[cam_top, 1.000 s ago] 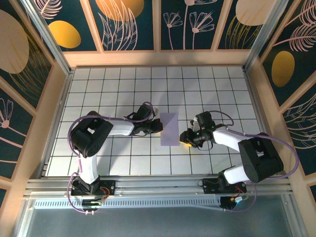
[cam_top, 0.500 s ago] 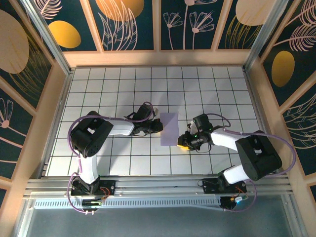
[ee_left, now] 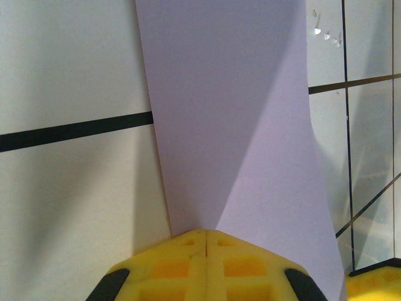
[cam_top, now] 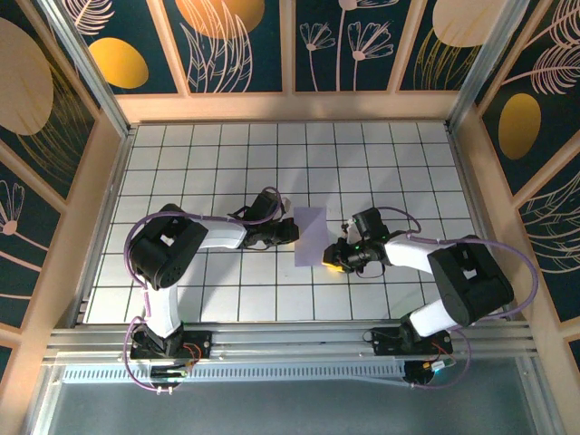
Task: Fold a paper plane with a square sheet of paper (fold left side to right side)
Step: Fold the triangle a second time at the center of the table.
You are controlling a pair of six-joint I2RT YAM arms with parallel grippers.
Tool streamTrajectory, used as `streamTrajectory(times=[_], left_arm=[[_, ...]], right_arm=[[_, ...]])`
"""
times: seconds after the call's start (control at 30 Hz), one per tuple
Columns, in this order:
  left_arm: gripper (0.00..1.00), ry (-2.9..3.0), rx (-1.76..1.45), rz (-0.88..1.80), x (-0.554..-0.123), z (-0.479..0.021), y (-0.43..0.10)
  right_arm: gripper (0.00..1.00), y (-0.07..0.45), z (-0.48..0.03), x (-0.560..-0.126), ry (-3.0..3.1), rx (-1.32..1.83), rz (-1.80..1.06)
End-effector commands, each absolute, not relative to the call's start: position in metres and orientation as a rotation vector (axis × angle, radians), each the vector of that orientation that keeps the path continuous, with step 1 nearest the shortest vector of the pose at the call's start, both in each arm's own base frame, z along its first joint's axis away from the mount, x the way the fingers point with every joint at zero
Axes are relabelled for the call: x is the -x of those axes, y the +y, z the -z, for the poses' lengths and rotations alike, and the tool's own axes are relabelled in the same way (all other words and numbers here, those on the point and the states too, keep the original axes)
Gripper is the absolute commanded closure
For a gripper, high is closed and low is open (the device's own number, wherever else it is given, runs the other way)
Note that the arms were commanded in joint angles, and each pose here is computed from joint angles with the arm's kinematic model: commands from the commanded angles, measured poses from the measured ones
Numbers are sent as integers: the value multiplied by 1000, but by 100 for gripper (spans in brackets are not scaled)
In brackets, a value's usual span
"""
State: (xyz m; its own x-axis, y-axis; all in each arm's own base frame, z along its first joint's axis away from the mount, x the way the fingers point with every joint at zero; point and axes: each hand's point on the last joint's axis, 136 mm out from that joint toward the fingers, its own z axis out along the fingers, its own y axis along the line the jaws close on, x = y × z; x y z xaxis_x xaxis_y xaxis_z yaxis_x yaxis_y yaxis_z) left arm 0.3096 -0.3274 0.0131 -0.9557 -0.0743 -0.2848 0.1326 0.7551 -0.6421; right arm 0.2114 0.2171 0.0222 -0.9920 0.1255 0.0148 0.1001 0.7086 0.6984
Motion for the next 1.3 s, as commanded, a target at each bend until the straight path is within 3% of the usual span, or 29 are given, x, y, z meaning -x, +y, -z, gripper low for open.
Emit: streamTrajectory(times=[0.0, 0.73, 1.27], left_arm=[[100, 2797, -3, 862, -289, 21, -307], [100, 2800, -2, 860, -288, 23, -307], [100, 2797, -10, 872, -287, 22, -308]], right_arm=[[73, 221, -26, -221, 2844, -184, -1181], [71, 218, -36, -215, 2856, -175, -1177], [69, 228, -37, -257, 2733, -190, -1235]])
